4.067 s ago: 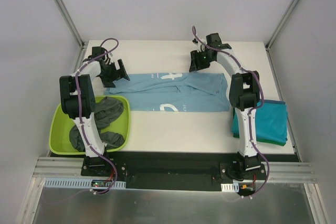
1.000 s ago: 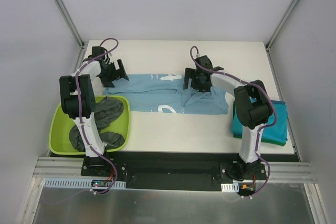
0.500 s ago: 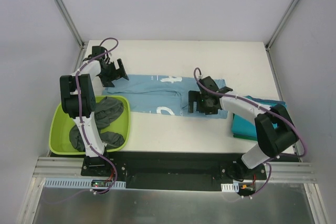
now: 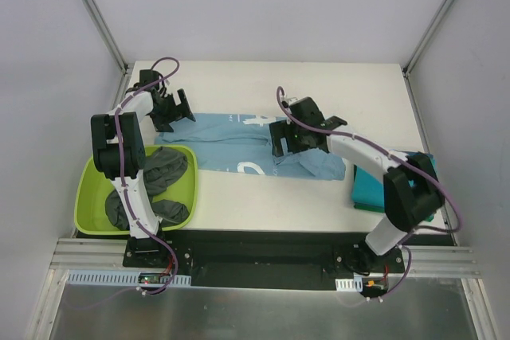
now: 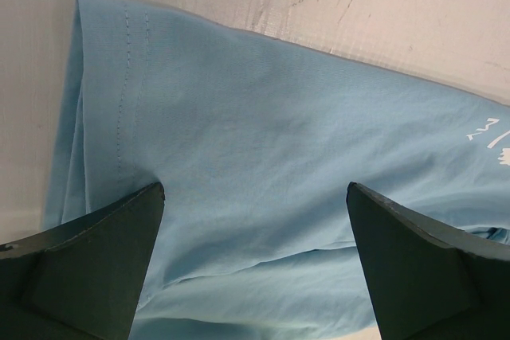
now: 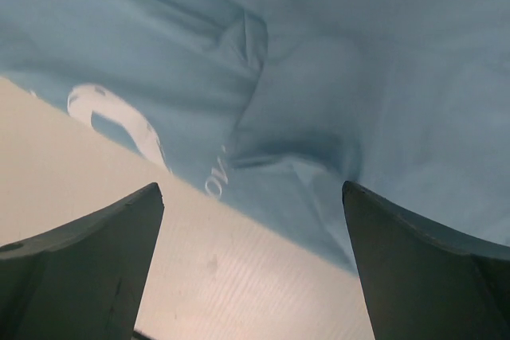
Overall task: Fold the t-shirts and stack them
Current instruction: Fold the other side of the tshirt into a rectangle
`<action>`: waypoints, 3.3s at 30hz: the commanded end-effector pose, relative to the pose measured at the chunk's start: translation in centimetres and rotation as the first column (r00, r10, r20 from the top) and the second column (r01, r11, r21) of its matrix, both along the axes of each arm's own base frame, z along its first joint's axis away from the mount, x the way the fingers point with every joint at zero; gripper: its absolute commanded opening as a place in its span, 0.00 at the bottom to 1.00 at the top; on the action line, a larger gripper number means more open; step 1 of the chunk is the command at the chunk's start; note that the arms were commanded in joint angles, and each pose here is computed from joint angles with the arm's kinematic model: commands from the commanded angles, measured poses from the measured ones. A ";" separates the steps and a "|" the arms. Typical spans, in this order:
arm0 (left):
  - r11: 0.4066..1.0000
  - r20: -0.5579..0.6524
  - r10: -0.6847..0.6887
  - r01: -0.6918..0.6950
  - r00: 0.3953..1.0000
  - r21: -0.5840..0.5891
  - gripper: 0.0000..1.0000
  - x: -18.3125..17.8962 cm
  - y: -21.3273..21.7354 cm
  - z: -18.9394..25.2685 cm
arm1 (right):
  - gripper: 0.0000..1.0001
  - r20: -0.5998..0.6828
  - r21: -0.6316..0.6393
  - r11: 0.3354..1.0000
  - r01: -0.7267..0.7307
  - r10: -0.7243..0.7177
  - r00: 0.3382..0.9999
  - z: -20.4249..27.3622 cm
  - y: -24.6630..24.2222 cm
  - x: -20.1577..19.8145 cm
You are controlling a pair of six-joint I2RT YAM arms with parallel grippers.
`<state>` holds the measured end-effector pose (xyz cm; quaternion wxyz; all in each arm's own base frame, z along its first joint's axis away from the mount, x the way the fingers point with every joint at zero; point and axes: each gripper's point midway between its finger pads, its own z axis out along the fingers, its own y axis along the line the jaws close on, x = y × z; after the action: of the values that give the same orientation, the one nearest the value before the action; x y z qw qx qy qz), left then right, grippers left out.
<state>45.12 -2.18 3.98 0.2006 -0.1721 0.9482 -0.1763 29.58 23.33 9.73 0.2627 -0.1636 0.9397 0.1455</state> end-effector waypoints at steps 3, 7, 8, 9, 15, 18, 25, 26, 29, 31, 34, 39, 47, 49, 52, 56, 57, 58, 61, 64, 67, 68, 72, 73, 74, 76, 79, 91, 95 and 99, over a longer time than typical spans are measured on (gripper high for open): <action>0.998 -0.071 0.034 -0.031 0.997 0.047 0.99 -0.8 1.8 -1.9 | 0.96 0.000 0.045 0.990 -0.131 0.131 0.991 -1.8 3.0 4.9; 0.998 -0.075 0.039 -0.035 0.996 0.054 0.99 -0.9 2.0 -2.0 | 0.96 -0.082 0.093 0.984 -0.150 0.158 0.984 -3.3 3.8 3.7; 0.998 -0.073 0.039 -0.035 0.997 0.054 0.99 -0.8 2.0 -2.0 | 0.96 -0.095 0.096 0.985 -0.146 0.155 0.983 -3.6 3.6 3.3; 0.998 -0.076 0.040 -0.036 0.996 0.052 0.99 -0.9 1.9 -2.0 | 0.96 -0.111 0.093 0.986 -0.141 0.151 0.982 -4.1 3.3 2.8; 0.998 -0.075 0.045 -0.041 0.996 0.053 0.99 -0.8 2.0 -1.9 | 0.96 -0.195 0.113 0.986 -0.125 0.145 0.970 -4.9 2.5 -0.7; 0.997 -0.075 0.049 -0.045 0.996 0.055 0.99 -0.7 2.0 -2.0 | 0.96 -0.212 0.113 0.983 -0.144 0.165 0.963 -4.3 2.7 -2.8; 0.998 -0.076 0.050 -0.046 0.996 0.053 0.99 -0.8 2.0 -1.9 | 0.96 -0.281 0.271 0.949 -0.162 0.238 0.930 -2.2 5.9 -7.9; 0.997 -0.076 0.051 -0.047 0.996 0.053 0.99 -0.8 2.0 -1.9 | 0.96 -0.279 0.291 0.942 -0.166 0.250 0.927 -2.0 6.3 -8.2; 0.998 -0.077 0.048 -0.044 0.996 0.049 0.99 -0.8 1.9 -1.9 | 0.96 -0.217 0.281 0.946 -0.162 0.227 0.949 -0.9 6.1 -7.5; 0.998 -0.075 0.047 -0.044 0.996 0.047 0.99 -0.7 1.9 -1.9 | 0.96 -0.117 0.208 0.966 -0.152 0.179 0.977 -0.3 4.9 -5.8; 0.998 -0.075 0.047 -0.043 0.996 0.043 0.99 -0.7 1.8 -1.9 | 0.96 -0.024 0.076 0.991 -0.109 0.111 0.994 -0.1 2.6 -2.8; 0.998 -0.077 0.047 -0.043 0.996 0.049 0.99 -0.7 1.9 -2.0 | 0.96 -0.155 0.028 0.991 -0.128 0.131 0.979 -2.1 1.3 -1.1; 0.998 -0.082 0.047 -0.043 0.995 0.051 0.99 -0.7 2.0 -2.3 | 0.96 -0.250 -0.026 0.990 -0.136 0.125 0.960 -4.7 -0.1 -1.6; 0.998 -0.087 0.045 -0.041 0.995 0.052 0.99 -0.7 2.0 -2.3 | 0.96 -0.275 -0.049 0.991 -0.128 0.110 0.955 -5.1 -0.8 -2.2; 0.997 -0.084 0.049 -0.044 0.995 0.057 0.99 -0.7 2.1 -2.2 | 0.96 -0.326 -0.026 0.990 -0.138 0.122 0.938 -5.1 -1.1 -4.0; 0.997 -0.089 0.053 -0.048 0.995 0.059 0.99 -0.7 2.3 -2.4 | 0.96 -0.377 0.014 0.988 -0.156 0.150 0.914 -4.5 -1.2 -6.8; 0.997 -0.089 0.051 -0.046 0.995 0.058 0.99 -0.7 2.2 -2.4 | 0.96 -0.371 0.010 0.986 -0.164 0.156 0.915 -4.1 -1.4 -7.4; 0.997 -0.091 0.054 -0.049 0.994 0.059 0.99 -0.7 2.3 -2.4 | 0.96 -0.387 0.003 0.986 -0.167 0.155 0.909 -4.1 -1.6 -8.0; 0.997 -0.089 0.055 -0.050 0.994 0.057 0.99 -0.7 2.3 -2.4 | 0.96 -0.415 0.041 0.979 -0.200 0.199 0.888 -3.1 -1.3 -10.2; 0.997 -0.091 0.055 -0.050 0.994 0.057 0.99 -0.7 2.3 -2.4 | 0.96 -0.417 0.144 0.961 -0.234 0.274 0.867 -1.5 -0.1 -11.9; 0.997 -0.090 0.057 -0.052 0.994 0.053 0.99 -0.6 2.3 -2.3 | 0.96 -0.395 0.236 0.938 -0.252 0.330 0.858 0.1 1.0 -12.5; 0.997 -0.088 0.058 -0.054 0.994 0.053 0.99 -0.6 2.4 -2.3 | 0.96 -0.381 0.264 0.929 -0.258 0.346 0.857 0.5 1.5 -12.5; 0.997 -0.089 0.056 -0.052 0.994 0.049 0.99 -0.6 2.3 -2.4 | 0.96 -0.345 0.308 0.923 -0.231 0.335 0.877 0.6 3.1 -11.0; 0.998 -0.089 0.053 -0.049 0.995 0.050 0.99 -0.6 2.2 -2.4 | 0.96 -0.326 0.280 0.930 -0.237 0.324 0.888 0.2 3.0 -10.3; 0.998 -0.093 0.053 -0.049 0.994 0.049 0.99 -0.7 2.2 -2.5 | 0.96 -0.301 0.238 0.937 -0.255 0.321 0.898 -0.2 2.8 -9.7; 0.998 -0.096 0.052 -0.048 0.994 0.047 0.99 -0.7 2.2 -2.6 | 0.96 -0.259 0.102 0.947 -0.304 0.320 0.911 -0.7 1.4 -8.5; 0.998 -0.093 0.049 -0.045 0.994 0.044 0.99 -0.6 2.1 -2.5 | 0.96 -0.203 -0.078 0.921 -0.383 0.361 0.910 -0.6 0.2 -7.7; 0.998 -0.098 0.055 -0.051 0.994 0.044 0.99 -0.7 2.2 -2.5 | 0.87 -0.080 -0.095 0.809 -0.580 0.575 0.814 -0.6 6.1 -7.3; 0.998 -0.100 0.055 -0.051 0.993 0.040 0.99 -0.7 2.1 -2.5 | 0.76 -0.120 -0.083 0.812 -0.577 0.567 0.815 -1.9 7.0 -6.8; 0.998 -0.102 0.057 -0.053 0.993 0.044 0.99 -0.7 2.2 -2.6 | 0.65 -0.166 -0.091 0.829 -0.551 0.533 0.829 -3.3 7.3 -6.5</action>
<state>45.59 -1.45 3.86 0.1925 -0.1862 0.9481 -0.1711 22.52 29.52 6.28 0.1364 -0.4384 0.8749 0.1540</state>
